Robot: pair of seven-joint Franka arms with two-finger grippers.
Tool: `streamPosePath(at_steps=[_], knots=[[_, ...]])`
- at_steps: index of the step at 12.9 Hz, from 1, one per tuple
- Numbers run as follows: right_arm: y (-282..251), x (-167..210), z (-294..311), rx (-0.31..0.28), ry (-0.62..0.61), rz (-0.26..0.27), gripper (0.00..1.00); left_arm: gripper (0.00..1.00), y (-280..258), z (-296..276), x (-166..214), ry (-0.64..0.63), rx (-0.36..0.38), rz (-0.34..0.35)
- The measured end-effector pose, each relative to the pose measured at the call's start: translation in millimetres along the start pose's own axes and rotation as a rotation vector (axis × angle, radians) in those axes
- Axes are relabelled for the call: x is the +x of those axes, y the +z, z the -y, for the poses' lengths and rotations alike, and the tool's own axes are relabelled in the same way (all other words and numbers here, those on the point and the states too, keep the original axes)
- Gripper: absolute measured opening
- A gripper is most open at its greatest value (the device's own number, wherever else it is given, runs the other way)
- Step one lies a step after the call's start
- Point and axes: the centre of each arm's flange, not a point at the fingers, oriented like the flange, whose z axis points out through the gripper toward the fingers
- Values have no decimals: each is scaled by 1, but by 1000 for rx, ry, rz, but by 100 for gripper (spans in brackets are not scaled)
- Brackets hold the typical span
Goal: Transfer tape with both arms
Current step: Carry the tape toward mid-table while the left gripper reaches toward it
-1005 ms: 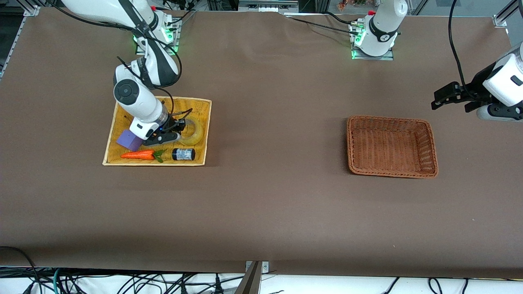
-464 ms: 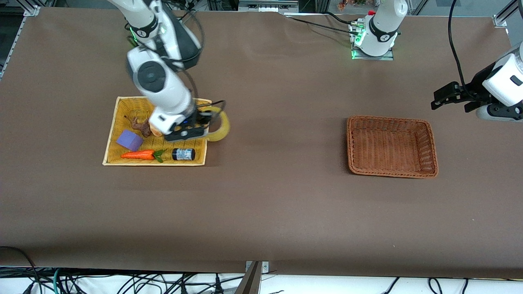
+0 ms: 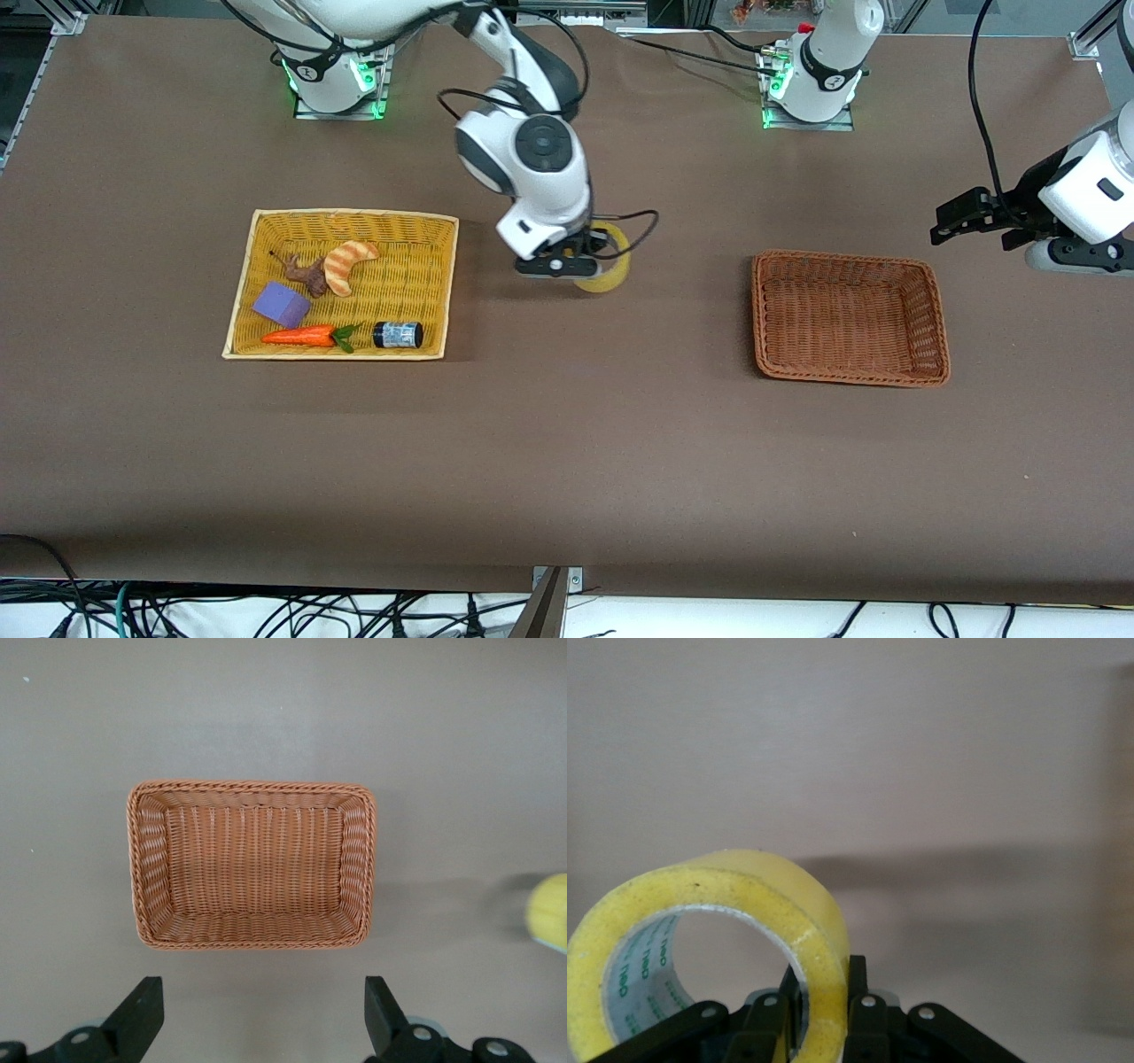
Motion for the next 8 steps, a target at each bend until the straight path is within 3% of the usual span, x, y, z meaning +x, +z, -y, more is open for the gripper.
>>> streamPosePath(at_steps=[3,6,8], knots=[[56,-15,29,16,39,-7,22,100,42,-1,25,-4,-41,42],[68,-11,26,-1,30,-23,22,100,108,4,63,-20,-71,70],[71,-10,25,9,30,-28,40,100,137,3,78,-20,-74,75]])
